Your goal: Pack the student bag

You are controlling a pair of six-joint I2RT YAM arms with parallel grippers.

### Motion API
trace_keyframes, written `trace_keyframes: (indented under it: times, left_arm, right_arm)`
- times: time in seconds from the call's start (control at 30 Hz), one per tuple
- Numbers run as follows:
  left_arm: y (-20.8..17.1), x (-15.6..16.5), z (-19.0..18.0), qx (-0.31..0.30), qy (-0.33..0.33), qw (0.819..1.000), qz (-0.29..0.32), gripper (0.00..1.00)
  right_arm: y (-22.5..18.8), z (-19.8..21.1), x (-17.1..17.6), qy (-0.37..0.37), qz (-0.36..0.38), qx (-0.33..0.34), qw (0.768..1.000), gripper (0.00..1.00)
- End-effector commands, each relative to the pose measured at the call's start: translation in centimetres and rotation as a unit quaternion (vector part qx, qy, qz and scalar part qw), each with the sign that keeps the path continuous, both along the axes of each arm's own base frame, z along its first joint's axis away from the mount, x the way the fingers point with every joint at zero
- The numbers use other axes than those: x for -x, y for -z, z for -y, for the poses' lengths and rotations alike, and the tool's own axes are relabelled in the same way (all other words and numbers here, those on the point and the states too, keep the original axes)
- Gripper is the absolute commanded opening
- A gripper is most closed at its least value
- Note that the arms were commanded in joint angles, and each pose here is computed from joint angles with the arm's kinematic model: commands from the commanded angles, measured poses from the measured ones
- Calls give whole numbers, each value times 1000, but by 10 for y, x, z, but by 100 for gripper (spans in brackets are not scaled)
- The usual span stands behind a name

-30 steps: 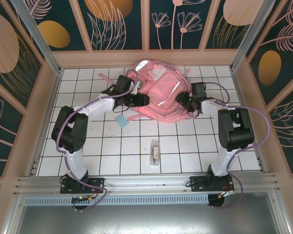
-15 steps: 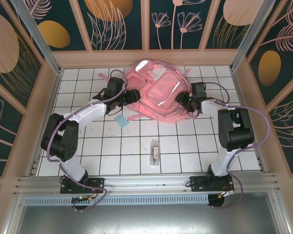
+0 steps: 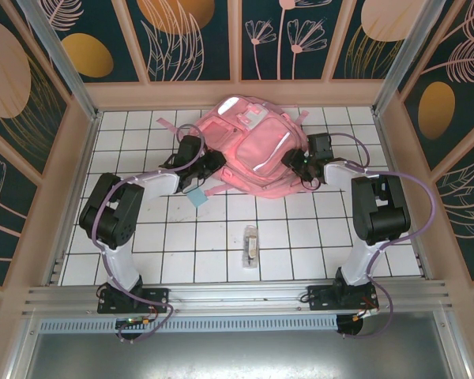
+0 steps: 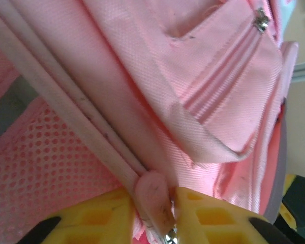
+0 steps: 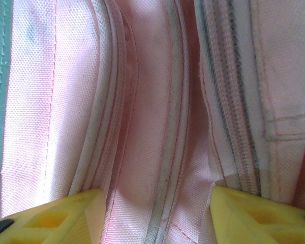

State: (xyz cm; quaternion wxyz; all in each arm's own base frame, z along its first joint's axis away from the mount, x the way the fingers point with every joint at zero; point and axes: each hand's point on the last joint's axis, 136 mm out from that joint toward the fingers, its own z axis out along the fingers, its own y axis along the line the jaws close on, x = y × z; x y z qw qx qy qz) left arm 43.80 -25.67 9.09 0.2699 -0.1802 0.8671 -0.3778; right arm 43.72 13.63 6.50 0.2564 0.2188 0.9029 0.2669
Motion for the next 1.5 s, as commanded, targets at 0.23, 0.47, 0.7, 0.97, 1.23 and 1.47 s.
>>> trace_keyframes:
  times: [0.23, 0.47, 0.7, 0.97, 1.23, 1.47]
  left_arm:
    - [-10, 2, -18, -97, 9, 995, 36, 10]
    - [-12, 2, -24, -139, 20, 988, 62, 23]
    - [-19, -11, -13, -128, 29, 988, 81, 0]
    - [-51, 26, 28, -150, 106, 973, 143, 10]
    - [-40, 82, 90, -201, 253, 926, 193, 14]
    - [-27, 99, 123, -256, 327, 887, 203, 35]
  right_arm:
    - [17, -16, 10, -30, -25, -7, 999, 58]
    - [17, -15, 11, -30, -25, -5, 999, 58]
    - [14, -17, 13, -32, -23, -5, 999, 57]
    - [15, -27, 11, -42, -23, -9, 999, 57]
    - [4, -30, -6, -48, -6, -5, 999, 57]
    - [-11, -33, -19, -55, 12, 3, 998, 57]
